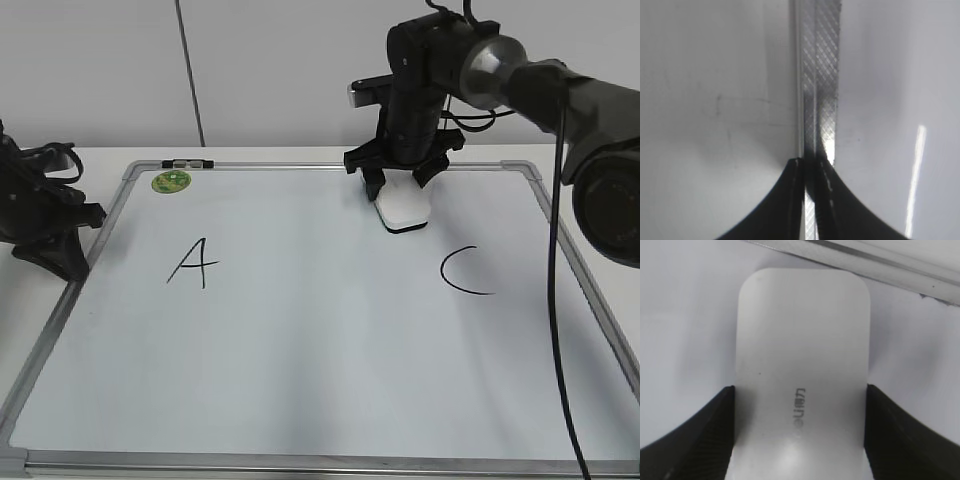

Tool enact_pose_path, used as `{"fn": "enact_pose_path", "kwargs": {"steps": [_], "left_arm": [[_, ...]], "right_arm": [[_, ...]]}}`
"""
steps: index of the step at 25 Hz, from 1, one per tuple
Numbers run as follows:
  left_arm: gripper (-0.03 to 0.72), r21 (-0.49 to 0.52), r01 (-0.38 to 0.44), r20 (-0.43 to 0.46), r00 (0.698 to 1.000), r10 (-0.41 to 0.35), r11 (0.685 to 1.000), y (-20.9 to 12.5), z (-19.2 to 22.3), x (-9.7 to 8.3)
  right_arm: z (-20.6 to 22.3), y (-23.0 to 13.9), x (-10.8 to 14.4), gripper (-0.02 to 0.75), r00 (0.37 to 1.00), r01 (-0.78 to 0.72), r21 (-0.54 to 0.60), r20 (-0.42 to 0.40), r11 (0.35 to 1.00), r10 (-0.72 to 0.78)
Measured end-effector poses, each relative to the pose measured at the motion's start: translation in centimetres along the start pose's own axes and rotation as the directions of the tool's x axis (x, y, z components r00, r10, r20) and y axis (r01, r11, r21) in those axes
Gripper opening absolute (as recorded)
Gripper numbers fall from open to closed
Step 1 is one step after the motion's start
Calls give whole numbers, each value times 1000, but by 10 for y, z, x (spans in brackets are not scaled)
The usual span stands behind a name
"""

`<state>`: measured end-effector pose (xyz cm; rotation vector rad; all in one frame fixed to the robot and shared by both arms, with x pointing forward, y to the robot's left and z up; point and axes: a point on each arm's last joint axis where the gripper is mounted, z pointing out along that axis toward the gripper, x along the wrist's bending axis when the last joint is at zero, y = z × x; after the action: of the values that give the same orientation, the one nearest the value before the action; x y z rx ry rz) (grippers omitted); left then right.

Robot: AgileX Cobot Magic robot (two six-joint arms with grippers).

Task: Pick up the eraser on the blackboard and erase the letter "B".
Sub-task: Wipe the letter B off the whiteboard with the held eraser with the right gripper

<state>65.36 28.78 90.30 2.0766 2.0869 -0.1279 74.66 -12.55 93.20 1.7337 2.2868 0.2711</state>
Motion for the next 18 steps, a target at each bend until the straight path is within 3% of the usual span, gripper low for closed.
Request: {"fn": "enact_pose_path", "kwargs": {"steps": [5,14,18], "left_arm": [[25,0,0,0,1000,0,1000,0,0,0],[25,0,1,2,1000,-1,1000,0,0,0],[25,0,1,2,1000,-1,1000,0,0,0]], "right_arm": [[-2,0,15,540,999,33,-7,3,999,-33],[-14,-12,104,540,979,182,-46,-84,982,-185],[-19,-13,112,540,975,202,-46,-88,978,-205]]}}
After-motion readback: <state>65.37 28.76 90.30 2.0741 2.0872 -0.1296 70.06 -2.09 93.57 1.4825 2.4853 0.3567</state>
